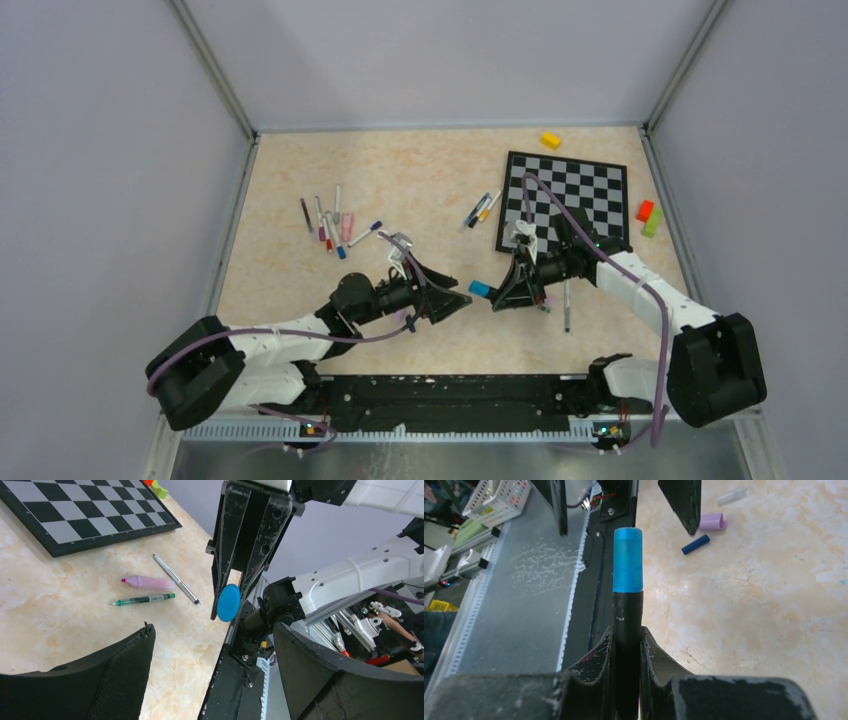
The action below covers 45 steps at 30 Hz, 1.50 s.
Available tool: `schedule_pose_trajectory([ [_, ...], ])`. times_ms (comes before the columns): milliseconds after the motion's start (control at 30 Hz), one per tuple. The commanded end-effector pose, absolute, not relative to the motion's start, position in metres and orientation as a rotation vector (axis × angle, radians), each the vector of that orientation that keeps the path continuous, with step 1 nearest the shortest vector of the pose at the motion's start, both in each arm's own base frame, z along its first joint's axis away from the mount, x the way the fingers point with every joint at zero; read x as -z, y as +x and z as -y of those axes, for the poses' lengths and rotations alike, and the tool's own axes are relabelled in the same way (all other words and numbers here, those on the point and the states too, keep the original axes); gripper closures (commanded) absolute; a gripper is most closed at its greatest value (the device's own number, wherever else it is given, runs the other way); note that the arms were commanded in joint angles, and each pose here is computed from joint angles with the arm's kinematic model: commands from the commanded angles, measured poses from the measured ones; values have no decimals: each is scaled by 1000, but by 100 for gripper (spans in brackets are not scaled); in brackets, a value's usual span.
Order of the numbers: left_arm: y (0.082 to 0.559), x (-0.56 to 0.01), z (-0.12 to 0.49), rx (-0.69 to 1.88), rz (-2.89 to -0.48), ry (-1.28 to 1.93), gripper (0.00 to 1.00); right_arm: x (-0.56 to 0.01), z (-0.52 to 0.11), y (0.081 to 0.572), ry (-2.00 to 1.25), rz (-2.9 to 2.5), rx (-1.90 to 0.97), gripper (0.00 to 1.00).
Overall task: Open the pen caps
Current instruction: Pick up the pen from the center of the board, then open the pen cap from the pen.
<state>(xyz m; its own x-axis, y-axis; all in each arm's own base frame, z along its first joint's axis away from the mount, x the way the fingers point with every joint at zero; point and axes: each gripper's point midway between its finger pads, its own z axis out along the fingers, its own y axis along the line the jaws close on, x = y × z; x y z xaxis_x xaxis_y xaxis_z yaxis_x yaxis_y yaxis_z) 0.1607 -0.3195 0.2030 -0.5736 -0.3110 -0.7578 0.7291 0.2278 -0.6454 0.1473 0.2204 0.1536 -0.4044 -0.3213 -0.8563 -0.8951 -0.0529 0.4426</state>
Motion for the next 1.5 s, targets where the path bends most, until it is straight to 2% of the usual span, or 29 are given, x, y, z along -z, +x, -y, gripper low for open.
schedule_pose_trajectory([
  [0, 158, -247, 338, 1585, -1451, 439, 13, -178, -229, 147, -1231, -1642, -1608, 100],
  [267, 157, -249, 357, 1614, -1433, 457, 32, -172, -230, 148, -1200, -1672, -1655, 100],
  [500, 155, -246, 363, 1640, -1442, 461, 58, -168, -232, 148, -1206, -1689, -1653, 100],
  [567, 155, -245, 363, 1644, -1442, 464, 68, -167, -232, 148, -1205, -1691, -1651, 100],
  [700, 154, -246, 362, 1637, -1435, 463, 99, -165, -232, 149, -1206, -1701, -1645, 100],
  [833, 163, -255, 347, 1581, -1393, 381, 100, -160, -231, 149, -1218, -1716, -1624, 100],
  [1233, 188, -318, 257, 1375, -1065, 3, 100, -140, -232, 142, -1317, -1786, -1594, 100],
  [1467, 185, -312, 237, 1338, -1054, -36, 100, -138, -230, 142, -1341, -1793, -1575, 100],
])
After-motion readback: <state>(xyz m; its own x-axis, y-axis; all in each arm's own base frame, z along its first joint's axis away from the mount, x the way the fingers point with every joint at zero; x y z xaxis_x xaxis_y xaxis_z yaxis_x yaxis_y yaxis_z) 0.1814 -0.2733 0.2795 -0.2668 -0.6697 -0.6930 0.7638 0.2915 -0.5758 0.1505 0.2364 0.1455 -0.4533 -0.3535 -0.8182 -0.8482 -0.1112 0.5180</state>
